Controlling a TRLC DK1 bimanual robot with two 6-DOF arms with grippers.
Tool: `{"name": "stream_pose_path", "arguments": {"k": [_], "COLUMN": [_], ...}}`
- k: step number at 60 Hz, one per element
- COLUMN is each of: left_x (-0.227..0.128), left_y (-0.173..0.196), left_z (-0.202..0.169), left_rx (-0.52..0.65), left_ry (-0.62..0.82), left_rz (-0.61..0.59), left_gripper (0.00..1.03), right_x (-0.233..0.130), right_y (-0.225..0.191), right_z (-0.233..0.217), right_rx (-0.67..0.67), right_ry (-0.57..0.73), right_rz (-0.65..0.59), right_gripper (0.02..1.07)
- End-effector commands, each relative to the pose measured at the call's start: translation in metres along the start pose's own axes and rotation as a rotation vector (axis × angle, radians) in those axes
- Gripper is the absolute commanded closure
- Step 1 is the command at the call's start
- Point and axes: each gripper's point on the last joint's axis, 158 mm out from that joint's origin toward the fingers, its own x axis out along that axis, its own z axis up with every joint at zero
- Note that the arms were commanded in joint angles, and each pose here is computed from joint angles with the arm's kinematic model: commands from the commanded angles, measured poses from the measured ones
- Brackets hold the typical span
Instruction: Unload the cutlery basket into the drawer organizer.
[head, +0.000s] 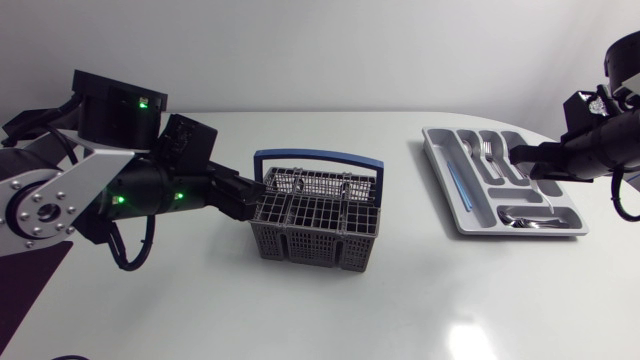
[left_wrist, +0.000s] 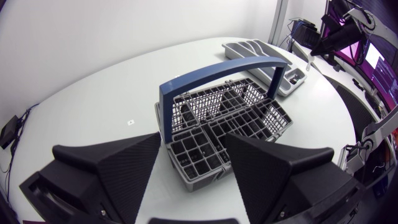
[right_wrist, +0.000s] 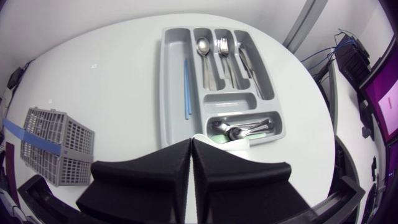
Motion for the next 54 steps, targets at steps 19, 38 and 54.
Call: {"name": "stream_pose_path", "arguments": {"k": [19,38,54], "left_x": [0.0,-0.002,-0.001], "left_y": [0.002,0.002,0.008], "left_z": [-0.021,-0.026,-0.028], "left_rx": [-0.008,-0.01,-0.02], "left_ry": [0.046,0.055,0.06], "left_rz": [0.0,-0.001,0.011], "left_gripper": [0.3,0.3,0.3], "right_x": [0.076,0.12,0.134], "right_y": [-0.064,-0.085,-0.074], "right_z": [-0.016,-0.022,-0.036], "right_rx": [-0.071,-0.105,-0.136], "right_ry": [0.114,0.133,0.168], "right_rz": [-0.18,-0.237,-0.211], "right_gripper": [1.01,1.01,0.72]}}
